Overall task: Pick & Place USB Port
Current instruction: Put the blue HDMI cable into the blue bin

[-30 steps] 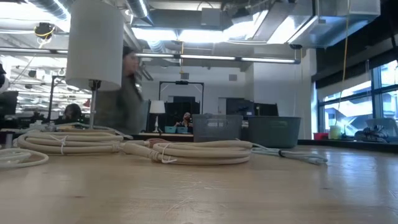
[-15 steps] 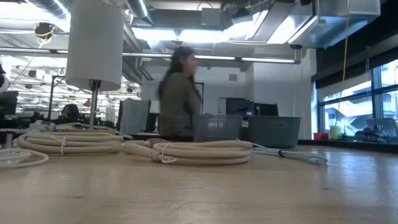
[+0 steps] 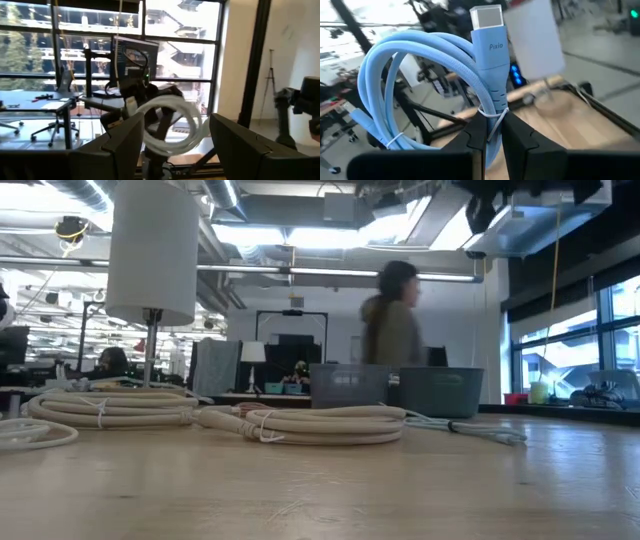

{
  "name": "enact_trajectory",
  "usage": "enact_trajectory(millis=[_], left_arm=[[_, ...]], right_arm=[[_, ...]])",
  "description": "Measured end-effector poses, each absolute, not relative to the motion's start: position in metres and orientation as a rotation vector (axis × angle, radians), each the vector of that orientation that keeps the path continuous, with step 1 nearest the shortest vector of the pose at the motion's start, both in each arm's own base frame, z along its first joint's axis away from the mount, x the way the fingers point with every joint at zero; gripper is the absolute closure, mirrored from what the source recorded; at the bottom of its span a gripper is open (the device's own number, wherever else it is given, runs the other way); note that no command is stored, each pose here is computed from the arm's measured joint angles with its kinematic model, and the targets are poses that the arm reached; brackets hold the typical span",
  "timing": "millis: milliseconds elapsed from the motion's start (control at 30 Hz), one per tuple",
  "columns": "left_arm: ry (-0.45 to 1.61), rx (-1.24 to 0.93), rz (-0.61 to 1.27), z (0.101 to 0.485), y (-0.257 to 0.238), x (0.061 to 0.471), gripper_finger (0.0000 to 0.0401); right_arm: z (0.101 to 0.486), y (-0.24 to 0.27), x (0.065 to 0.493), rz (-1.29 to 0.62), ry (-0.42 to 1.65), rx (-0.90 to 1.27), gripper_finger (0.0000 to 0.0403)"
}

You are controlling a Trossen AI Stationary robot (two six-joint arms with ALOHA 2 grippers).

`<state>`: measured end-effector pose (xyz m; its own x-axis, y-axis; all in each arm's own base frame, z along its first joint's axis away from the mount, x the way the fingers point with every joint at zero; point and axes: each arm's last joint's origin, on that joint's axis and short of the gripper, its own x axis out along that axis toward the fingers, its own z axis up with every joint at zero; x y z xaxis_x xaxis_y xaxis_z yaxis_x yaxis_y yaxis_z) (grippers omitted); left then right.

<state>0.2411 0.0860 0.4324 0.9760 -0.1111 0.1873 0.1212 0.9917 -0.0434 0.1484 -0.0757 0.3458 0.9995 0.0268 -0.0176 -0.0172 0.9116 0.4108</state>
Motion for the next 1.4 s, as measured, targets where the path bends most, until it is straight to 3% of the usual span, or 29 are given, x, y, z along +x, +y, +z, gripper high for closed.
enact_trajectory(millis=[433,733,1067,1200,1400], left_arm=[[-0.183,-0.114,-0.111,0.416,0.098,0.270,0.0180],[-0.179,-0.184,-0.097,0.399,0.115,0.290,0.0180],[-0.144,-0.340,-0.156,0.345,0.141,0.340,0.0180],[-0.216,-0.383,-0.180,0.340,0.156,0.352,0.0180],[-0.164,-0.429,-0.250,0.339,0.178,0.379,0.0180]], right_arm=[[0.310,-0.161,0.132,-0.055,0.127,0.581,0.0366],[0.289,-0.209,0.126,0.008,0.100,0.653,0.0366],[0.303,-0.218,0.128,0.105,0.018,0.597,0.0366],[0.310,-0.217,0.128,0.116,-0.005,0.586,0.0366],[0.310,-0.214,0.134,0.141,0.001,0.576,0.0366]])
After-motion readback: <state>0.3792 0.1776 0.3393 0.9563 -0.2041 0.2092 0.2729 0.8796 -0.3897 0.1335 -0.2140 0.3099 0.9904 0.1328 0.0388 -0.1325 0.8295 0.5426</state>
